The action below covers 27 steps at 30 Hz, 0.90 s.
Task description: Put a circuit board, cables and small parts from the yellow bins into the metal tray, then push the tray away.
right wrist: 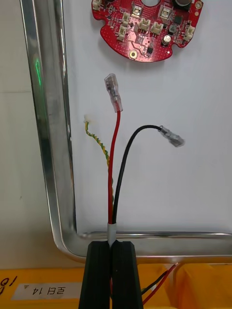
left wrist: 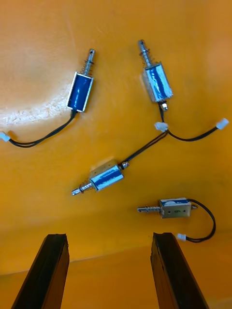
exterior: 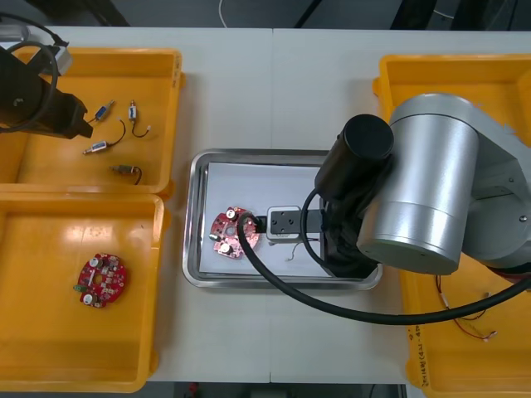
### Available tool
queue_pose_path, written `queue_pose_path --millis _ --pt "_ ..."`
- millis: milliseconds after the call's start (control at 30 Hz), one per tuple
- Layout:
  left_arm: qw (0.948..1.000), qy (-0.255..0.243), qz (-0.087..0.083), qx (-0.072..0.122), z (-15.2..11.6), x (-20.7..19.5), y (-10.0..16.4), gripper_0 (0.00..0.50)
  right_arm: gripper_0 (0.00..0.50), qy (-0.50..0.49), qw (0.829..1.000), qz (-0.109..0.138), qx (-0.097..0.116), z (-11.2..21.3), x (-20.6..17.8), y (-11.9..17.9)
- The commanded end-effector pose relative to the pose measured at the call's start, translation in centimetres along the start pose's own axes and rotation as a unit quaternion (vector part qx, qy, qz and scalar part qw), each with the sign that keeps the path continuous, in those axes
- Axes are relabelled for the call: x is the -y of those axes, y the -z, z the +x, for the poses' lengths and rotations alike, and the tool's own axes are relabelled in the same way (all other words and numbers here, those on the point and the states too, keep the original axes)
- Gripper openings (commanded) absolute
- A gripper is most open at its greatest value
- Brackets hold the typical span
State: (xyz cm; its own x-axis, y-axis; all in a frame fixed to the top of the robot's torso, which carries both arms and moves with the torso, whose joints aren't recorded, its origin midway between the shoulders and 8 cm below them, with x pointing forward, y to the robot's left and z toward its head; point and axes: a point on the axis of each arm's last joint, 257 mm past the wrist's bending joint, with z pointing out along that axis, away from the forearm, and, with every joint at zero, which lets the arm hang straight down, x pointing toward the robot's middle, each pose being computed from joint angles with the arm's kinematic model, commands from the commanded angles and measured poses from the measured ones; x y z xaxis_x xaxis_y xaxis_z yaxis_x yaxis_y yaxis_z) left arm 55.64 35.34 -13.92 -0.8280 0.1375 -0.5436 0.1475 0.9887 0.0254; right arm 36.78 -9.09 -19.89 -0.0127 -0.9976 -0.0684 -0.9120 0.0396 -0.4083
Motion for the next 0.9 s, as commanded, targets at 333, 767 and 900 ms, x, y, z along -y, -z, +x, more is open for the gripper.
queue_pose_path --millis 333,767,900 --pt "0.9938 -0.091 -0.005 0.063 -3.6 -1.3 -1.5 0.500 0.000 0.019 1.000 0.004 -0.010 -1.2 0.9 -2.0" --pt "0.9914 -0.116 0.006 0.061 -2.6 1.2 -5.2 0.500 0.000 0.004 1.000 0.004 -0.006 -2.0 1.6 -4.4" --pt "0.9910 -0.123 0.008 0.052 -1.9 1.8 -6.0 0.500 0.000 -0.003 1.000 -0.008 -0.008 -1.6 0.9 -5.8"
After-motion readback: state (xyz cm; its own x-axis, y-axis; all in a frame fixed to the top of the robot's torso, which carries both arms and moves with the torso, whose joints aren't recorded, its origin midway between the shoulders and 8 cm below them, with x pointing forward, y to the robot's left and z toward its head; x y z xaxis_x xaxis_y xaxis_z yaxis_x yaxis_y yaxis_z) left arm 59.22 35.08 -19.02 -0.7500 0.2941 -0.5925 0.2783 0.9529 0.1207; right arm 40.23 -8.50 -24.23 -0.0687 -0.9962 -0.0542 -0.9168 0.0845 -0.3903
